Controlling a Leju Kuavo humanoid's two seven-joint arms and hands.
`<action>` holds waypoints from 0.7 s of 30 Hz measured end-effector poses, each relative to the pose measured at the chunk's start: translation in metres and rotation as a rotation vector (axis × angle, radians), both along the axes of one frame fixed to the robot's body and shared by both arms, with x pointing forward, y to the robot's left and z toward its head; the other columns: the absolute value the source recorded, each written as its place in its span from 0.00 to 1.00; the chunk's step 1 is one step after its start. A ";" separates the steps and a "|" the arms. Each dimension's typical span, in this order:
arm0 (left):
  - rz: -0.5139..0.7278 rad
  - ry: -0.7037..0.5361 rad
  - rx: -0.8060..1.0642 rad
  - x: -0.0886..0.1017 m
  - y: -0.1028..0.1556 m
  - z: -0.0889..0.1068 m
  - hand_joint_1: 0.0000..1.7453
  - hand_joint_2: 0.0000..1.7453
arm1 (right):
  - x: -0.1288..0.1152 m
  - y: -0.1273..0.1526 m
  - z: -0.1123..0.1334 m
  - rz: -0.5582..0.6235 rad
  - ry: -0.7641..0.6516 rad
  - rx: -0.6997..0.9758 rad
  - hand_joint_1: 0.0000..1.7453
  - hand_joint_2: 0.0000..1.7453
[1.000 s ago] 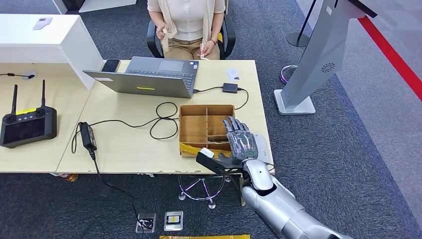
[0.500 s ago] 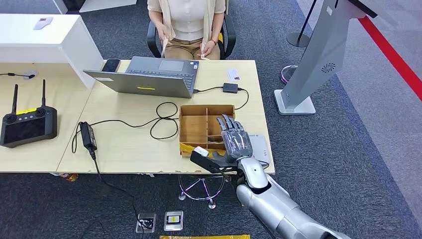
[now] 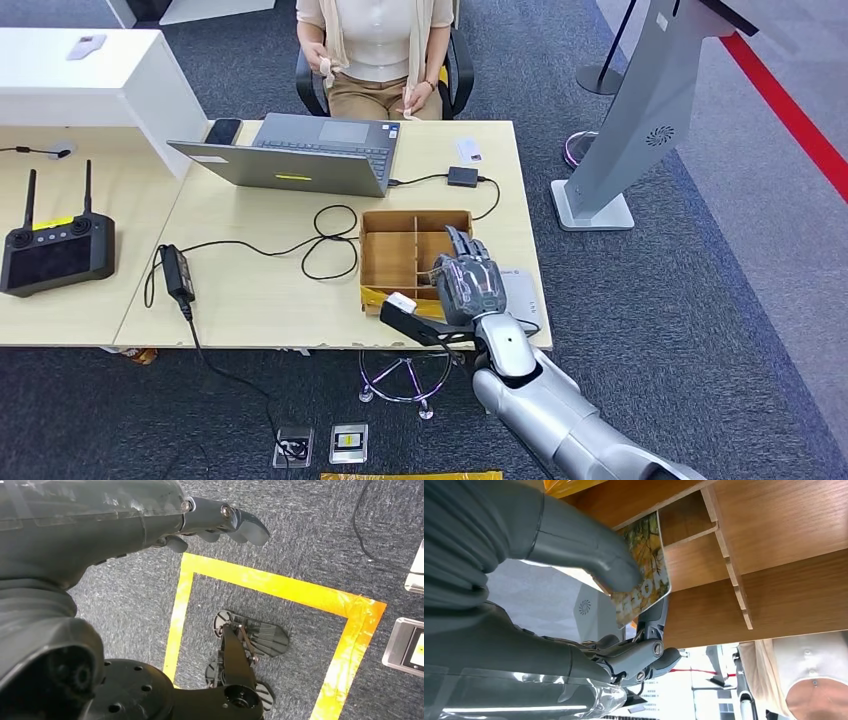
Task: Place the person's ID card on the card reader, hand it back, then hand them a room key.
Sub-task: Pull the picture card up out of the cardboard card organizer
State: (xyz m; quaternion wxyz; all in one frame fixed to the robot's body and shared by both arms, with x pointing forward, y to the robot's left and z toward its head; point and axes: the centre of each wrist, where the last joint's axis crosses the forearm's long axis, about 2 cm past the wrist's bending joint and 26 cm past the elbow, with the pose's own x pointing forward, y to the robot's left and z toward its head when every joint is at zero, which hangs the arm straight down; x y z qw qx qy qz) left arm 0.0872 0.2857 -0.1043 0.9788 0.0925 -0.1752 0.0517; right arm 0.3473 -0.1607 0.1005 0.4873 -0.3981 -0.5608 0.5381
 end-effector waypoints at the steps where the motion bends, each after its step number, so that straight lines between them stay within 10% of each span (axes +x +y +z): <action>1: 0.000 0.001 0.001 -0.001 0.000 0.000 0.00 0.00 | 0.000 0.000 0.000 0.000 0.001 -0.001 1.00 1.00; 21: 0.004 0.006 0.008 -0.003 0.001 -0.001 0.00 0.00 | 0.001 -0.001 0.000 -0.014 0.029 -0.019 1.00 1.00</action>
